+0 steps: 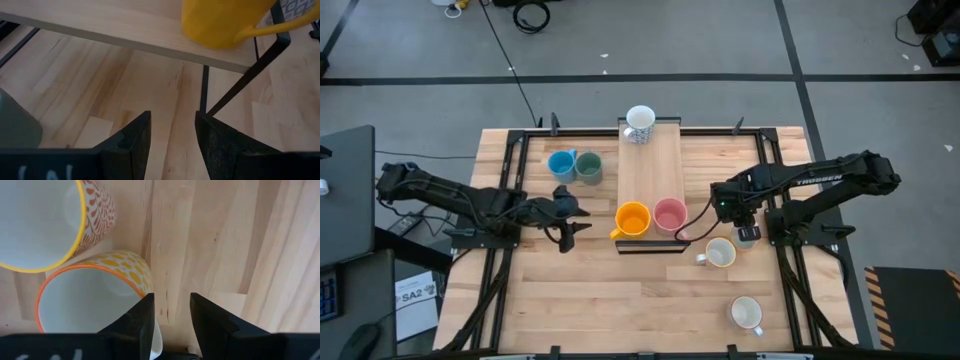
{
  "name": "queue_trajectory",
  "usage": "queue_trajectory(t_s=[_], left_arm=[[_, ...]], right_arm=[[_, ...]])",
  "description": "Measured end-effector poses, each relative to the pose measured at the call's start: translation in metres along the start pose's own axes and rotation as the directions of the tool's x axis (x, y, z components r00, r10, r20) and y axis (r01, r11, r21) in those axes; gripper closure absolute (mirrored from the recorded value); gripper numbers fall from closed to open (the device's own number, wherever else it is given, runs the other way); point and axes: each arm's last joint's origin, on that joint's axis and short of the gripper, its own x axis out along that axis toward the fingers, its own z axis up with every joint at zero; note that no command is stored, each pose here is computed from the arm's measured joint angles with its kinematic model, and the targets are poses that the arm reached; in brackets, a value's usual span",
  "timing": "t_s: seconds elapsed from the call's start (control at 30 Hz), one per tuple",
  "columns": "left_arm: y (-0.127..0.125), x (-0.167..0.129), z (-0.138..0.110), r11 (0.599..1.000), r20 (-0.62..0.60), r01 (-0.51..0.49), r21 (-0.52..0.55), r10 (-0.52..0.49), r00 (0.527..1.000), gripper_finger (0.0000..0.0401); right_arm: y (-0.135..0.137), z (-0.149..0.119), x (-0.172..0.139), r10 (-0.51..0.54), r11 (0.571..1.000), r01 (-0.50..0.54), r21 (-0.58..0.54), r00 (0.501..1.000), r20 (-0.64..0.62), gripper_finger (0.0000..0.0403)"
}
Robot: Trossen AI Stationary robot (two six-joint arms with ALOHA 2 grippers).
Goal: Place coffee mugs
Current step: Put the orange patterned mug on the shelf
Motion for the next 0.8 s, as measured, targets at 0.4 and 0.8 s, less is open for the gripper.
queue_trajectory(t_s=[0.4, 0.8], left_arm=[[0.000, 0.000, 0.000, 1.000, 0.000, -0.001, -0.001, 0.001, 1.000, 0.0241], [0.000, 0.000, 0.000, 1.000, 0.000, -0.001, -0.001, 0.001, 1.000, 0.0241]], right_arm=[[0.002, 0.006, -0.021, 0.037, 0.998, -0.034, -0.047, 0.998, 0.051, 0.0272], [0.017, 0.000, -0.005, 0.078, 0.980, -0.079, -0.182, 0.997, -0.009, 0.0272]])
